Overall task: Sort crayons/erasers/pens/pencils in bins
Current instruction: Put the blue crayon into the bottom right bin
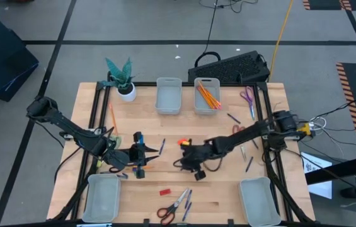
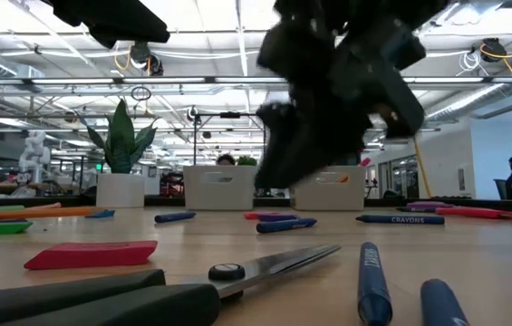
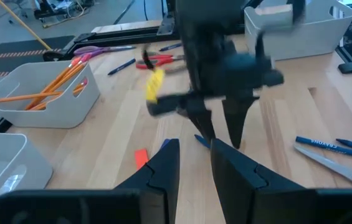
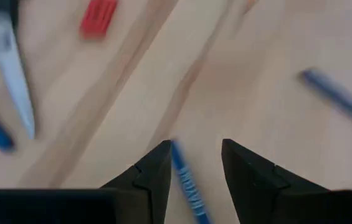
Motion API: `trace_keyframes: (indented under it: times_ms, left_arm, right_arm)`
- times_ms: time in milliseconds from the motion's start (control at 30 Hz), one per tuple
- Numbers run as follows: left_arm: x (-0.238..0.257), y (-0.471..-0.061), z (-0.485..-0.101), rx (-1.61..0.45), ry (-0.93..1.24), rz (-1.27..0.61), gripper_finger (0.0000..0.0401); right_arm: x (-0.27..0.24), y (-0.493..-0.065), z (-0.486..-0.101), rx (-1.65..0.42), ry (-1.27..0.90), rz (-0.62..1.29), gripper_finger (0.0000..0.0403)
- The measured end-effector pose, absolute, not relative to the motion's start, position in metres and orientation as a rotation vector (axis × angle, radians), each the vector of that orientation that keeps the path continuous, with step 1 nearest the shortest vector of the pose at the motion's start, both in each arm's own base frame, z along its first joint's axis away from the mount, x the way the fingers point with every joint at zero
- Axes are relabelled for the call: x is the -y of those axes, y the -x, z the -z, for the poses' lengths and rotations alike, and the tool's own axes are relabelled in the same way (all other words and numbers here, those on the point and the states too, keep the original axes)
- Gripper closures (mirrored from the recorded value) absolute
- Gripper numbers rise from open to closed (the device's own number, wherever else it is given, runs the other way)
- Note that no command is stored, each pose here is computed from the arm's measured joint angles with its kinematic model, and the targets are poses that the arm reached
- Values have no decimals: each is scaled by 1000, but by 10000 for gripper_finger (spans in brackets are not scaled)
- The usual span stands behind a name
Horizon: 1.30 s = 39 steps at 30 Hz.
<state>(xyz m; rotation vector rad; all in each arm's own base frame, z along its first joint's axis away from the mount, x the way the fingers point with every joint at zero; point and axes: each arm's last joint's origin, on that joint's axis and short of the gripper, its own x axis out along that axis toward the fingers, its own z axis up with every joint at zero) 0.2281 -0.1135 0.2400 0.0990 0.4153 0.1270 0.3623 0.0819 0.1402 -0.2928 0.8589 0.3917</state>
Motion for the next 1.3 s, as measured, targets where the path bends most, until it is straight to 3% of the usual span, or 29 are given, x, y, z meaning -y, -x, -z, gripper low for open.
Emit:
trace_keyframes:
  times_ms: [300,633,767,1000,1300]
  left_arm:
    - [114,-228,-241,-409,-94,-127,306]
    - [114,-229,-241,-402,-84,-111,306]
    - [114,-229,-242,-400,-83,-111,306]
    - [114,-229,-242,-398,-81,-110,306]
    - [114,-229,-242,-397,-81,-110,306]
  right_arm:
    - [-75,-364,-119,-936,370,-451,293]
    - [-72,-357,-112,-978,391,-470,381]
    - [-72,-357,-114,-976,390,-465,388]
    - [-97,-343,-136,-960,398,-455,374]
    - [-146,-299,-205,-852,350,-490,377]
